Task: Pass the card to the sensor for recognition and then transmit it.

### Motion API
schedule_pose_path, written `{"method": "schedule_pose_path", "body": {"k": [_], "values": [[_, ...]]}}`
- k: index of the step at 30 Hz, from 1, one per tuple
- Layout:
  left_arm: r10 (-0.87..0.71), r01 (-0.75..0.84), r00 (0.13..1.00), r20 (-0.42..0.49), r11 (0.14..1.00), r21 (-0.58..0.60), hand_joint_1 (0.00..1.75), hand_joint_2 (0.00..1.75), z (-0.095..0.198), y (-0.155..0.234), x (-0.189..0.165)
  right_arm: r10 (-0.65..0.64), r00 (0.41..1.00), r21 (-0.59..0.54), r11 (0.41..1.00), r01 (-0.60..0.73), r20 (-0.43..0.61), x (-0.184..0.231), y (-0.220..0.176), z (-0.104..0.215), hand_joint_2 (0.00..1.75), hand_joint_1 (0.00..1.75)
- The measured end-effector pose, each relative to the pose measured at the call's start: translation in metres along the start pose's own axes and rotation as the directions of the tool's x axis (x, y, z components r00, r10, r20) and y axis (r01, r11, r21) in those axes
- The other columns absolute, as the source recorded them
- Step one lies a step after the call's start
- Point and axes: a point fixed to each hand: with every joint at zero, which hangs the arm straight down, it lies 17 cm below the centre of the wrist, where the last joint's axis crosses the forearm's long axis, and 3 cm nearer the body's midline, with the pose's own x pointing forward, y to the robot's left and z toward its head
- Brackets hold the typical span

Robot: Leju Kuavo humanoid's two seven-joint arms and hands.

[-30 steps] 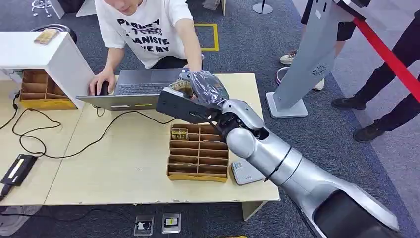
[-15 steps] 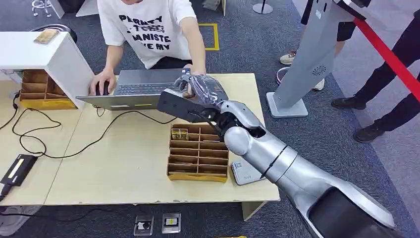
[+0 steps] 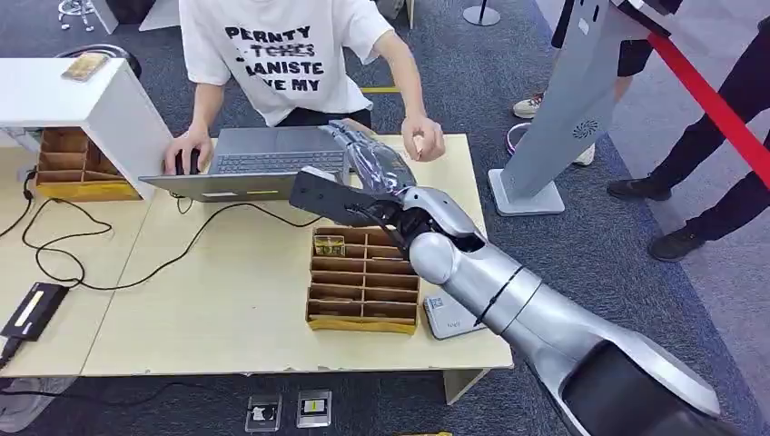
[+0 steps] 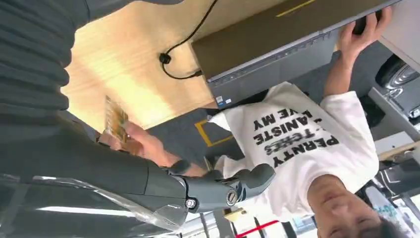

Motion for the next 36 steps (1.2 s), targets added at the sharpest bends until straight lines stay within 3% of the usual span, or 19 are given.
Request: {"method": "schedule_pose_path", "body": {"k": [23,36], "values": [[0.017,-0.017,1.000,-0.023,1.000,-0.001,0.00,0.00,0.000,0.000,-0.004,-0.089,0.996,-0.101,0.991,0.090,0.014,0.012,-0.022,0.008,1.75,0.00],[0.027,-0.027,0.999,-0.027,1.000,0.001,0.00,0.00,0.000,0.000,-0.005,-0.115,0.993,-0.199,0.973,0.115,0.009,0.009,-0.045,0.035,1.75,0.00]]}}
